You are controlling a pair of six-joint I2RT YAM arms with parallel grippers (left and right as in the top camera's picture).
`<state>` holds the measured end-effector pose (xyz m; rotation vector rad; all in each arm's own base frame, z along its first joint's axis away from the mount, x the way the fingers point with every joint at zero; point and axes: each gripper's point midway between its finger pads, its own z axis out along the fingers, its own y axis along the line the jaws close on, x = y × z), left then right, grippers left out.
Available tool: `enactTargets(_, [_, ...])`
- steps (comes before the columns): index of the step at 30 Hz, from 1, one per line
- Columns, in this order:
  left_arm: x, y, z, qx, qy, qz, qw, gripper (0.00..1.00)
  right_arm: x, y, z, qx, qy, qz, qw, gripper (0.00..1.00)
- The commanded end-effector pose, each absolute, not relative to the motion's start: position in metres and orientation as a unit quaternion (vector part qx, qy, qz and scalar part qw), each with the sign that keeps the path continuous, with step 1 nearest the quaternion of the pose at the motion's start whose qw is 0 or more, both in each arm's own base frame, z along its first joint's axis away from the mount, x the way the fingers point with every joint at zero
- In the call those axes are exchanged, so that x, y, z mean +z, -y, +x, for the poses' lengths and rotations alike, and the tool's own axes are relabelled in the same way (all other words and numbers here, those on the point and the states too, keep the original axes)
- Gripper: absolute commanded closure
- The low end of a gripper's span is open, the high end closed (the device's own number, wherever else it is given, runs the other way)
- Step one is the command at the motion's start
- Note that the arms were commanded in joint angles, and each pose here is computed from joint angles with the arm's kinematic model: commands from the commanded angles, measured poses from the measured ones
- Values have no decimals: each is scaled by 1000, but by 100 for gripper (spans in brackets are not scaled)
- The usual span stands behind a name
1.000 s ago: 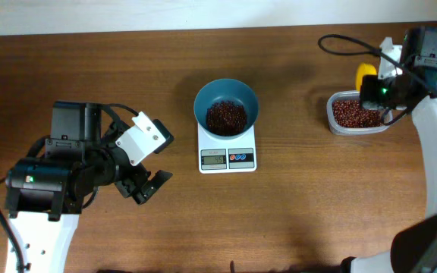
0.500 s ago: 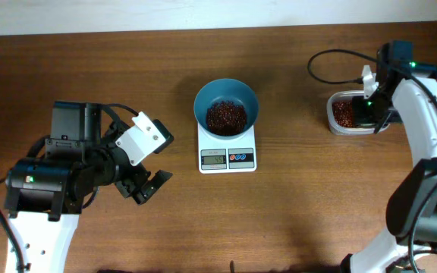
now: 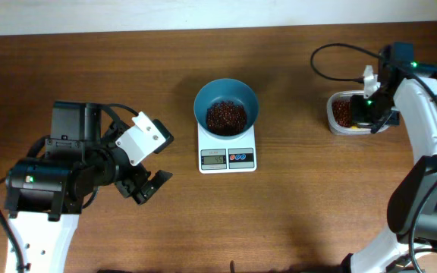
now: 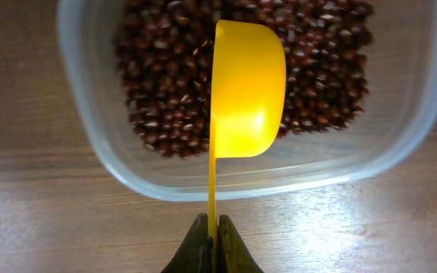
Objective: Scoop item into bowl and weigh 50g on scale
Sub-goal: 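Move the empty scoop back to the bean tub and scoop more, then carry the refilled scoop with the right gripper over the bowl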
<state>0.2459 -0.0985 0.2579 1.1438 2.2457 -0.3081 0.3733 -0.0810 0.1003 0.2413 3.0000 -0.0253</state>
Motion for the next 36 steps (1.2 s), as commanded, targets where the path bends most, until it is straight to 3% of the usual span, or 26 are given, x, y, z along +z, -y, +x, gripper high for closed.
enactTargets(1, [265,100,248,-122,-843,425,306,1,107,87,373,9,-991,112,76,96])
enactTargets(12, [265,100,248,-122,-843,425,306,1,129,115,373,212,-944,214,137,96])
enactTargets(16, [265,100,248,-122,-843,425,306,1,150,115,374,303,-916,186,184,96])
enactTargets(20, [265,100,248,-122,-843,425,306,1,154,117,363,321,-912,178,184,96])
enactTargets(28, [265,100,248,-122,-843,425,306,1,199,62,386,453,-853,94,243,96])
enactTargets(36, [265,100,248,-122,-843,425,306,1,253,-65,430,473,-814,-141,304,96])
